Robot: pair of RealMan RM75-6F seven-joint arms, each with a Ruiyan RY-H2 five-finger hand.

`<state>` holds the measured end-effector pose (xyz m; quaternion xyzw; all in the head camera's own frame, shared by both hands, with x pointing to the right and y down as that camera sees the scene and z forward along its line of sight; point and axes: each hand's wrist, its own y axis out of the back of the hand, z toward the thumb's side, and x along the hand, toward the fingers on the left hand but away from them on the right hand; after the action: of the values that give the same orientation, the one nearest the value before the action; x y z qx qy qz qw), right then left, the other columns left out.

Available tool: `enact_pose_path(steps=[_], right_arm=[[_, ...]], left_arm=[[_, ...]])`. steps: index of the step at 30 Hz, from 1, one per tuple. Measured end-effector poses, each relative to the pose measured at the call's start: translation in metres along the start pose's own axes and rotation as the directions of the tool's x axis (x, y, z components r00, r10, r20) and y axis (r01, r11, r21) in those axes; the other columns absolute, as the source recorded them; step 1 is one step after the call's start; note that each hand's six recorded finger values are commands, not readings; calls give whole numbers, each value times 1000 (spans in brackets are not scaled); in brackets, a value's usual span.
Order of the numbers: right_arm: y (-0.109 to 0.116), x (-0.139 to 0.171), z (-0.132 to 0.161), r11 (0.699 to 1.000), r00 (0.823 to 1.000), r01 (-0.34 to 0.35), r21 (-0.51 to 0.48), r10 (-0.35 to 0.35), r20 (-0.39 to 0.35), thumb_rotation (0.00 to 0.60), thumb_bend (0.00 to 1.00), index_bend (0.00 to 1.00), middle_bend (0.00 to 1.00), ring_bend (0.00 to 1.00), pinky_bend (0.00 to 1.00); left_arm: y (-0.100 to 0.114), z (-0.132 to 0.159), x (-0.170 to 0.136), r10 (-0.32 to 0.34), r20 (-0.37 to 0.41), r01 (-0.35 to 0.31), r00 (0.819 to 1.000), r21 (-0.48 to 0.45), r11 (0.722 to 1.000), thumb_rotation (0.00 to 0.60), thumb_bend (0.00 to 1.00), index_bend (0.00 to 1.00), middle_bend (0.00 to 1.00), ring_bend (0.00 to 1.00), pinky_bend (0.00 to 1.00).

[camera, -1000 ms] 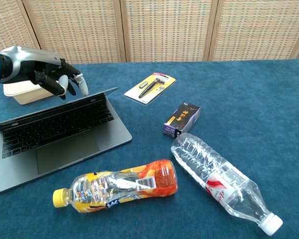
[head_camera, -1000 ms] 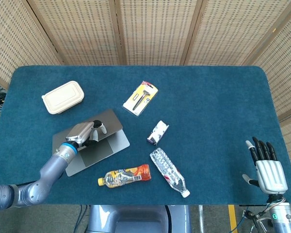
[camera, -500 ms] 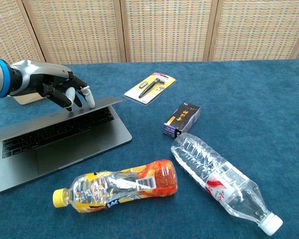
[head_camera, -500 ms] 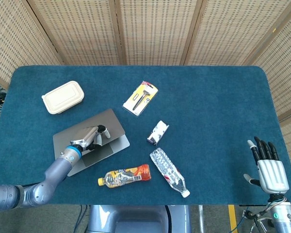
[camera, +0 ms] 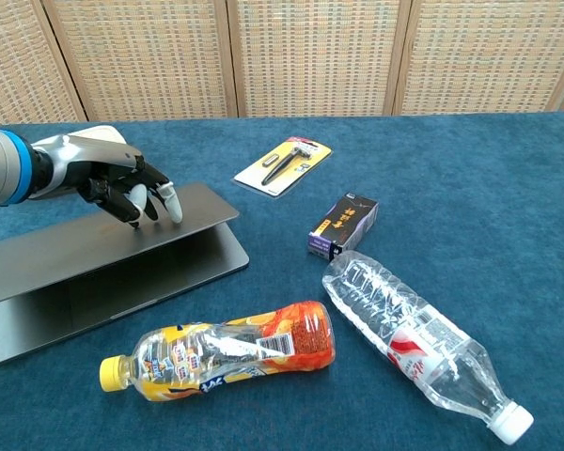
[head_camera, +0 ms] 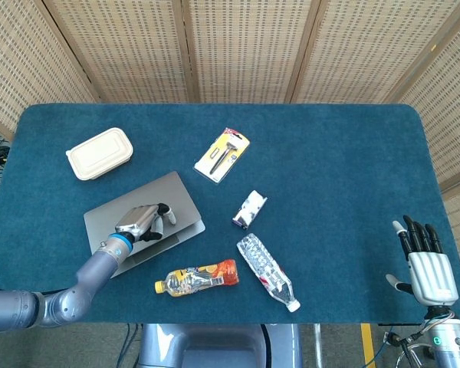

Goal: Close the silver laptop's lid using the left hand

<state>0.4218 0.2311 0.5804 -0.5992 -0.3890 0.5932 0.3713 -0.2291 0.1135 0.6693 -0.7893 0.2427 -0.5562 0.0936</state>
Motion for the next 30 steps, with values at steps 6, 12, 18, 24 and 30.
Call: enact_pose_path(steps=[6, 12, 18, 24, 30], right_arm=[[1, 0, 0, 1000, 1000, 3, -1, -3, 0, 600, 38, 0, 0, 0, 0], [1, 0, 0, 1000, 1000, 2, -2, -2, 1, 600, 39, 0, 0, 0, 0], [1, 0, -1, 1000, 1000, 4, -3, -4, 2, 600, 39, 0, 0, 0, 0], [1, 0, 0, 1000, 1000, 5, -4, -5, 0, 600, 39, 0, 0, 0, 0], [1, 1, 1, 1000, 1000, 2, -2, -2, -3, 600, 39, 0, 0, 0, 0]], left_arm=[[-9, 0, 3, -19, -8, 19, 1000, 5, 1000, 600, 905, 380, 236, 226, 238], [-18, 1, 6, -37, -12, 37, 999, 28, 999, 600, 904, 381, 236, 226, 238], [-23, 1, 7, -46, -20, 47, 999, 41, 998, 600, 903, 381, 236, 226, 238], [-24, -1, 7, -51, -28, 52, 998, 48, 998, 600, 898, 381, 236, 226, 238], [-25, 0, 7, -54, -26, 55, 998, 46, 997, 600, 873, 380, 235, 225, 238]])
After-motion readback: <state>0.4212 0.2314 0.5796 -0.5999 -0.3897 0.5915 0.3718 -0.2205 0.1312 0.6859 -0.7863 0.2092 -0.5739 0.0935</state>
